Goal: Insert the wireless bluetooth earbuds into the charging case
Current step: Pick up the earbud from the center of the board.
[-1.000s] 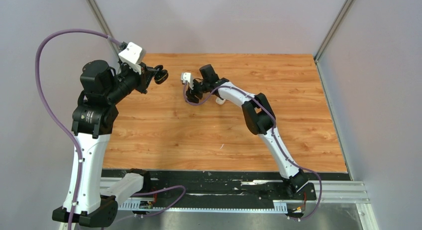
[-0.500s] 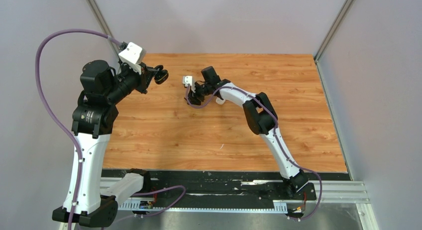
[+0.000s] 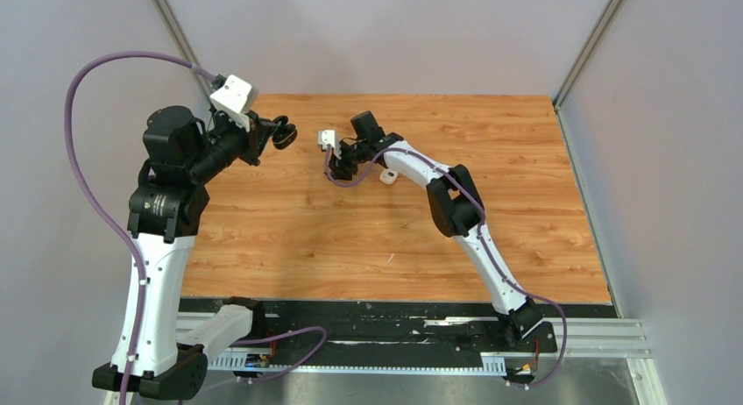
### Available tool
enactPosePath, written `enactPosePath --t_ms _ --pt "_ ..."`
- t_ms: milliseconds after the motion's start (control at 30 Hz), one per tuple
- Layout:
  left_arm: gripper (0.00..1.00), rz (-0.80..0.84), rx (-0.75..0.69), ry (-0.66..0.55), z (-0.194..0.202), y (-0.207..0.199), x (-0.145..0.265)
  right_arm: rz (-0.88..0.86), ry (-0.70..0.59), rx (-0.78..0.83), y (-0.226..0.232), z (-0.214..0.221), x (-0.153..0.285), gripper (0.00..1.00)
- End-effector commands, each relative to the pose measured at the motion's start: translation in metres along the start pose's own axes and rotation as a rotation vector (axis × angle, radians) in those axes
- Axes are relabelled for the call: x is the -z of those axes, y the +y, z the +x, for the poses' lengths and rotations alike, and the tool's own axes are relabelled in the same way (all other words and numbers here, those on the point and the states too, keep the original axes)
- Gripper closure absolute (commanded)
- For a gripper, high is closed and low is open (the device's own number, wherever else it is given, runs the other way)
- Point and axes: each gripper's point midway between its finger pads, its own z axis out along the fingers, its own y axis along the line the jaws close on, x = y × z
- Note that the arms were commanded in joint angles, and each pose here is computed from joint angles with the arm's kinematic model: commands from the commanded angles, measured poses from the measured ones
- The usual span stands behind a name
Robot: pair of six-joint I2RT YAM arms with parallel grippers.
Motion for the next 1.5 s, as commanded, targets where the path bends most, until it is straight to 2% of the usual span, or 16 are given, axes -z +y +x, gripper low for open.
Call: enactPosePath --t_ms 0,200,467,600,733,933,1167,1267,1367,1467 --pt "1.0 -0.001 -0.013 -0.046 -0.012 0.0 0.005 -0.052 0.009 0.027 0.006 -0.001 -0.005 0.56" --pt "1.0 -0.013 -0.03 -0.066 -0.017 0.0 0.01 -0.114 0.07 0.085 0.023 0.011 -0.014 0.6" --pt "1.0 -0.03 -0.054 -0.093 -0.019 0.0 0.019 -0.147 0.139 0.164 0.037 0.026 -0.027 0.76" --pt "1.0 -0.038 -0.071 -0.097 -0.021 -0.001 0.027 -0.146 0.142 0.153 0.038 0.026 -0.026 0.77" --pt "1.0 -0.046 -0.09 -0.089 -0.017 -0.001 0.031 -0.146 0.12 0.113 0.042 0.007 -0.014 0.86" --pt "1.0 -0.033 -0.104 -0.095 -0.005 0.001 0.014 -0.16 -0.016 -0.17 0.061 -0.082 0.05 0.96" --pt "1.0 0.092 -0.166 -0.09 0.023 -0.004 -0.038 -0.302 -0.174 -0.655 0.102 -0.163 0.167 1.0" --pt "1.0 0.178 -0.193 -0.108 0.038 -0.012 -0.059 -0.37 -0.207 -0.78 0.114 -0.181 0.207 1.0" --pt "1.0 0.247 -0.208 -0.079 0.066 -0.02 -0.082 -0.405 -0.217 -0.844 0.128 -0.195 0.239 1.0" --pt "1.0 0.387 -0.267 -0.082 0.082 -0.043 -0.094 -0.435 -0.241 -0.883 0.139 -0.213 0.266 1.0"
